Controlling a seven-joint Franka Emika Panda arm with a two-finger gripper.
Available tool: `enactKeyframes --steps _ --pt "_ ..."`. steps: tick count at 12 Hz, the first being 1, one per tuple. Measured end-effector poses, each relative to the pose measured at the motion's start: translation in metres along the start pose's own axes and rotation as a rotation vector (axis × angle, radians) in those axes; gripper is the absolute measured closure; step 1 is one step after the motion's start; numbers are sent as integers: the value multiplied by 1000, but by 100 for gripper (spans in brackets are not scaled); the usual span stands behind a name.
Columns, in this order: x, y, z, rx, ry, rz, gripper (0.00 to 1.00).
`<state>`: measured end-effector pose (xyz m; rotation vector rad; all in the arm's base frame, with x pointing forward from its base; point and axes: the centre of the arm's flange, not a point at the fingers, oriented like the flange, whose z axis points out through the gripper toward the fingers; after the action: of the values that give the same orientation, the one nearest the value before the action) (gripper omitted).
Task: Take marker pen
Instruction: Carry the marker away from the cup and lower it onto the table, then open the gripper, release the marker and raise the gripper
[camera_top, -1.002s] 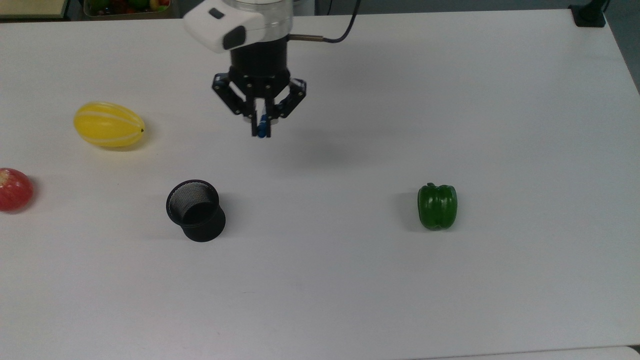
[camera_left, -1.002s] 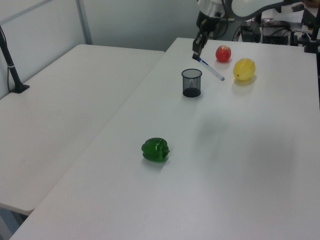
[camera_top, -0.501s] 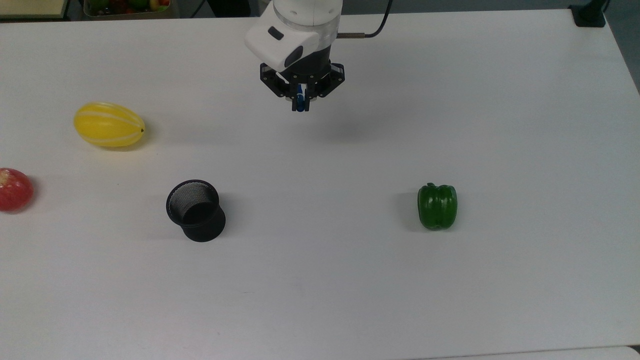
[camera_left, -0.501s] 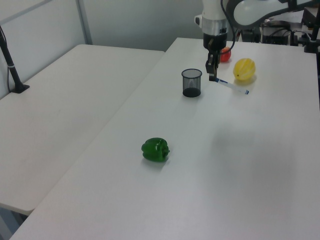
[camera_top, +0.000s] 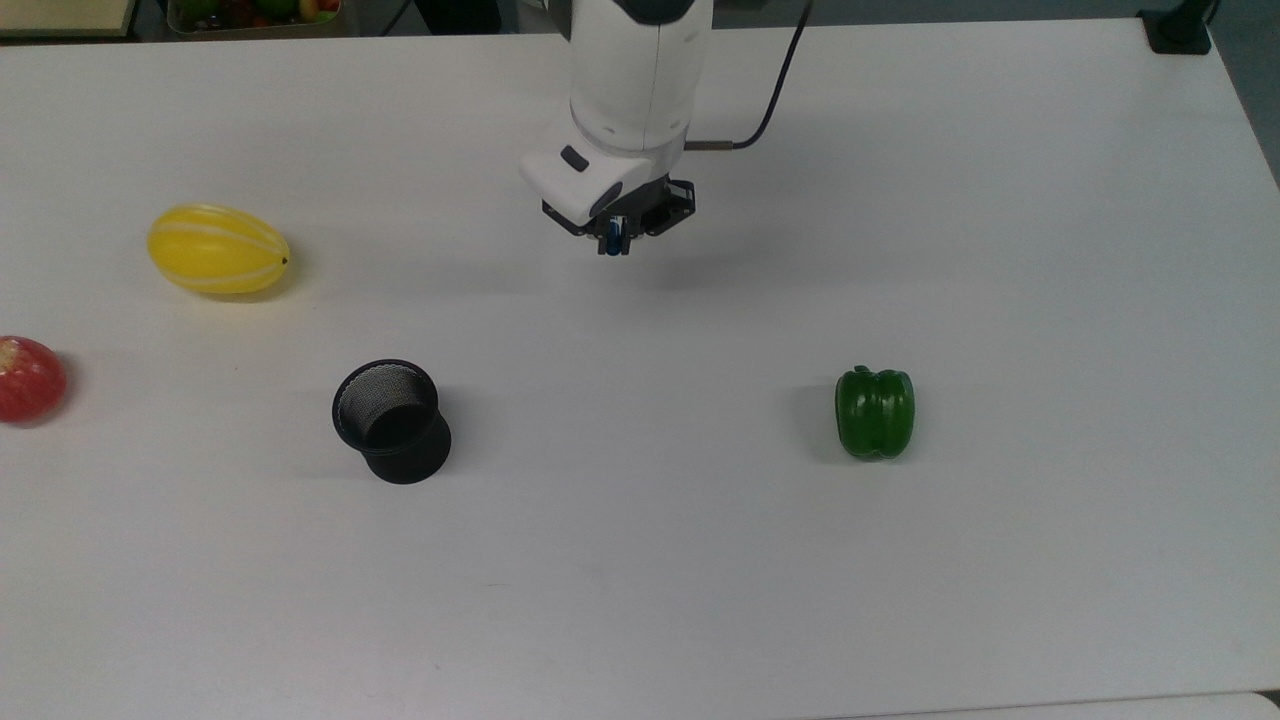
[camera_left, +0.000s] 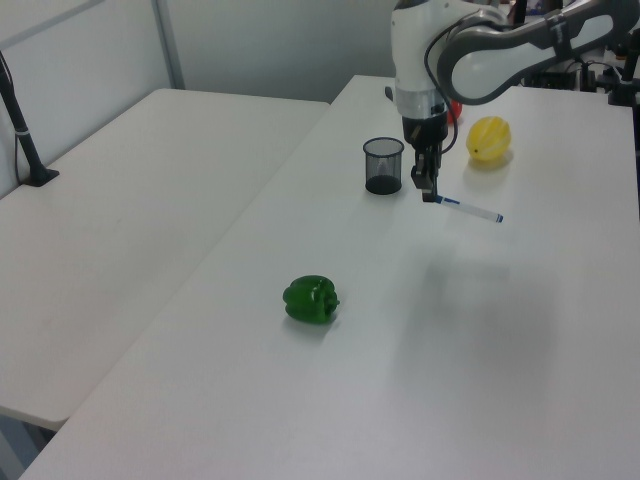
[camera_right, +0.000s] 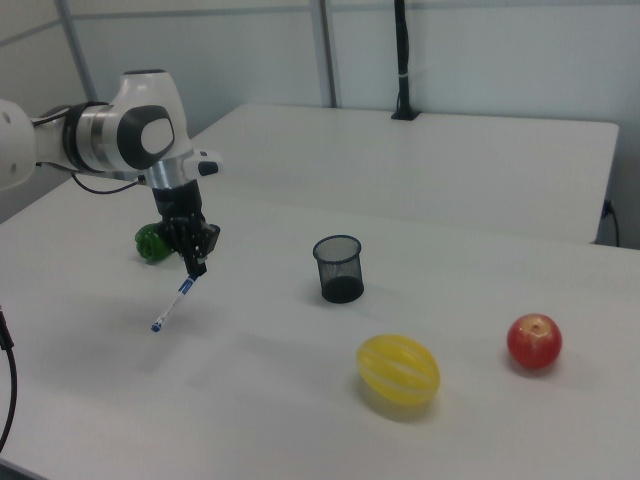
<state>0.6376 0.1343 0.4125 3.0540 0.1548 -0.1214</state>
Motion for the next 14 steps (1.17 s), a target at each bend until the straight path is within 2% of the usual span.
enactKeyframes --steps 5,9,12,13,14 --pt "10 -17 24 14 12 63 83" --pt "14 -23 35 14 14 68 81" --pt "14 -24 34 14 15 82 45" --pt "14 -25 34 14 15 81 27" --pt "14 -27 34 12 16 80 17"
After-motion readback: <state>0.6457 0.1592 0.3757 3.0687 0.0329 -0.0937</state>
